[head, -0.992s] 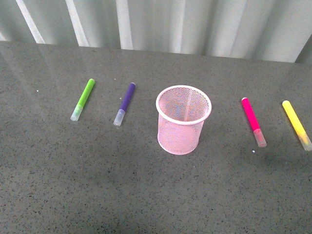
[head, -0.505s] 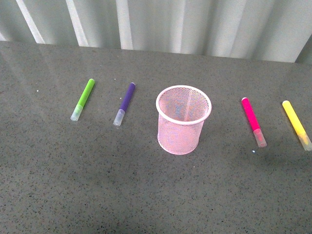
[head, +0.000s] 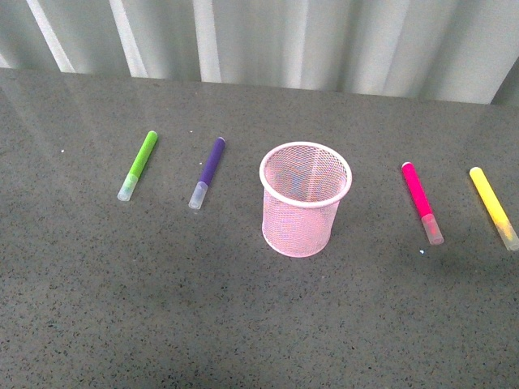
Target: Insert purple and pink pens into pink cup
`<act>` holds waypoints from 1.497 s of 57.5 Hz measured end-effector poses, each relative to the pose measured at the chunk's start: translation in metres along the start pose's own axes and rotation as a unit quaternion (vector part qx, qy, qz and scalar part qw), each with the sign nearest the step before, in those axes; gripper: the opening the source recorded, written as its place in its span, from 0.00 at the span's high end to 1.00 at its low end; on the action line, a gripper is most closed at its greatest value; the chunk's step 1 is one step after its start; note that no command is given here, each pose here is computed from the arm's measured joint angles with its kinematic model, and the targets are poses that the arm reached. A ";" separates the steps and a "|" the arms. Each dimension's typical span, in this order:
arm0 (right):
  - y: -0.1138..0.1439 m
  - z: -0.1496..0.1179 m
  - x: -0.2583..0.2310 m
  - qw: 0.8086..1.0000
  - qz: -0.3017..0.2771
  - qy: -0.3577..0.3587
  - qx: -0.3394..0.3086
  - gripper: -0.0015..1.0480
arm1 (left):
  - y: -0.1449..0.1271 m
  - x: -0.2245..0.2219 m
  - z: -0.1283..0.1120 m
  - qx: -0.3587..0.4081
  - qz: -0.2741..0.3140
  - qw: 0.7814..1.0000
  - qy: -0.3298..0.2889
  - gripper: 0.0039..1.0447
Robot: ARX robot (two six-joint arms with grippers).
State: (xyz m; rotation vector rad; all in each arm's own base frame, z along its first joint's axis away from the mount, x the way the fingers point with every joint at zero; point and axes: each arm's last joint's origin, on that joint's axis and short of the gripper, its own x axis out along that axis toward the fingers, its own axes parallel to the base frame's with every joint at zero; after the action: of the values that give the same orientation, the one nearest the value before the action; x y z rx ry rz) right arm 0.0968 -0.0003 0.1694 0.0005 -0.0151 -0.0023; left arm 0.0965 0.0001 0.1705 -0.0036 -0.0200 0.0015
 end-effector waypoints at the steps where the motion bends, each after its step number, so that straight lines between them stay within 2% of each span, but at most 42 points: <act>1: 0.000 0.000 0.000 1.000 0.000 0.000 0.000 0.07 | 0.000 0.000 0.000 0.000 0.000 1.000 0.000 0.06; 15: 0.000 0.000 0.000 1.000 0.000 0.000 0.000 0.07 | 0.000 0.000 0.000 0.000 0.000 1.000 0.000 0.06; 17: 0.000 0.000 0.000 1.000 0.000 0.000 0.000 0.07 | 0.000 0.000 -0.001 -0.005 -0.005 1.000 0.015 0.06; 22: 0.000 0.000 0.000 1.000 0.000 0.000 0.000 0.07 | -0.001 0.005 -0.007 -0.019 -0.020 0.994 0.108 0.06; 28: 0.000 0.000 0.000 1.000 0.000 0.000 0.000 0.07 | -0.001 0.018 0.002 -0.020 -0.016 0.994 0.104 0.06; 37: 0.000 0.000 0.000 1.000 0.000 0.000 0.000 0.07 | -0.013 0.057 0.031 -0.023 -0.059 0.995 0.077 0.06; 44: 0.000 0.000 0.000 1.000 0.000 0.000 0.000 0.07 | -0.031 0.112 0.034 -0.011 -0.096 0.988 0.124 0.06; 47: 0.000 0.000 0.000 1.000 0.000 0.000 0.000 0.07 | -0.042 0.141 0.025 0.006 -0.108 0.979 0.171 0.06; 51: 0.000 0.000 0.000 1.000 0.000 0.000 0.000 0.07 | -0.058 0.184 -0.002 0.026 -0.119 0.960 0.253 0.06; 59: 0.000 0.000 0.000 1.000 0.000 0.000 0.000 0.07 | -0.080 0.231 -0.037 0.057 -0.141 0.932 0.329 0.06; 68: 0.000 0.000 0.000 1.000 0.000 0.000 0.000 0.07 | -0.094 0.271 -0.068 0.077 -0.151 0.910 0.379 0.06; 86: 0.000 0.000 0.000 1.000 0.000 0.000 0.000 0.07 | -0.106 0.312 -0.082 0.089 -0.141 0.900 0.401 0.06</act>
State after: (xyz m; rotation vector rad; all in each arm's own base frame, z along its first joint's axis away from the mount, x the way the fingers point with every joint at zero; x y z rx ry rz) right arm 0.0968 -0.0003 0.1694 0.0005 -0.0151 -0.0023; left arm 0.4099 -0.1054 0.0953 0.1838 0.8103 -0.2904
